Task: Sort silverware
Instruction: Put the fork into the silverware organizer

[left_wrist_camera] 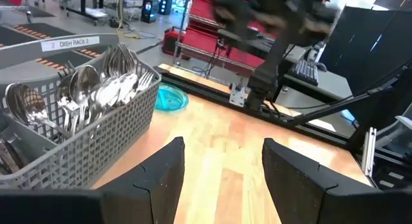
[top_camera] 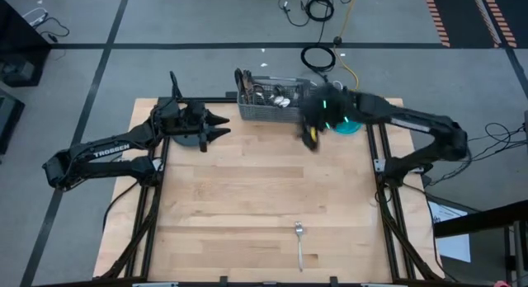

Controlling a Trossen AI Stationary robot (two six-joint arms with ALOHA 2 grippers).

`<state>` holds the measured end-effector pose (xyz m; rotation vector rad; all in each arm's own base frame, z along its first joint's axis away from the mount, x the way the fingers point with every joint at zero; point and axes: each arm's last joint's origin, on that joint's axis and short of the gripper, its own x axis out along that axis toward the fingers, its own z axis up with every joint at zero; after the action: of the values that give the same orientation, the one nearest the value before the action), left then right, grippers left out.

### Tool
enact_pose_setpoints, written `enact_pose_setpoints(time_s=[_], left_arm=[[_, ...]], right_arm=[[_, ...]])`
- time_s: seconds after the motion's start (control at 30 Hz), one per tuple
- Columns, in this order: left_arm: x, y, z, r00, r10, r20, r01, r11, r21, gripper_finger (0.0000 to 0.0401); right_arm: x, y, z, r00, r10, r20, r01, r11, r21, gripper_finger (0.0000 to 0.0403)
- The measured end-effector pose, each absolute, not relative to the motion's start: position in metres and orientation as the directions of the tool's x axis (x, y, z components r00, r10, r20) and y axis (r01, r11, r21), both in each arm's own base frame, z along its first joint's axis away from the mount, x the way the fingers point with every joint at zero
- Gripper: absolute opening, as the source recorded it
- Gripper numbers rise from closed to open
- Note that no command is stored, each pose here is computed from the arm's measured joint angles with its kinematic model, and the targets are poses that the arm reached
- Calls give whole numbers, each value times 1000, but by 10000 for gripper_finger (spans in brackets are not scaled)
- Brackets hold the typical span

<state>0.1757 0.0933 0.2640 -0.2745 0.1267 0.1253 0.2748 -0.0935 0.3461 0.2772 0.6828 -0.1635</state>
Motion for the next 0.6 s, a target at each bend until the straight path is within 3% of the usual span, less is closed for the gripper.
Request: enact_pose_setpoints(time_s=[0.07,0.17,0.33,0.47,0.6], left_arm=[[176,93,264,985,105,-139,-138,956,-260,208],[176,93,265,986,104,-132,-136,956,-261,208],[176,93,265,986,101,-131,-139,937,-320,208],[176,93,265,986,101,-131,-142,922,-360,208],[177,91,265,987,93,-131,-135,923,-360,208]], right_arm=[[264,-59,343,675,44,-736,236,933,272,176],[263,-10,341,615,93,-783,249,919,305,176],[269,61,325,573,-43,-818,398,888,231,177],[268,105,300,500,-182,-847,623,755,205,180],[274,149,264,431,-168,-887,713,665,221,180]])
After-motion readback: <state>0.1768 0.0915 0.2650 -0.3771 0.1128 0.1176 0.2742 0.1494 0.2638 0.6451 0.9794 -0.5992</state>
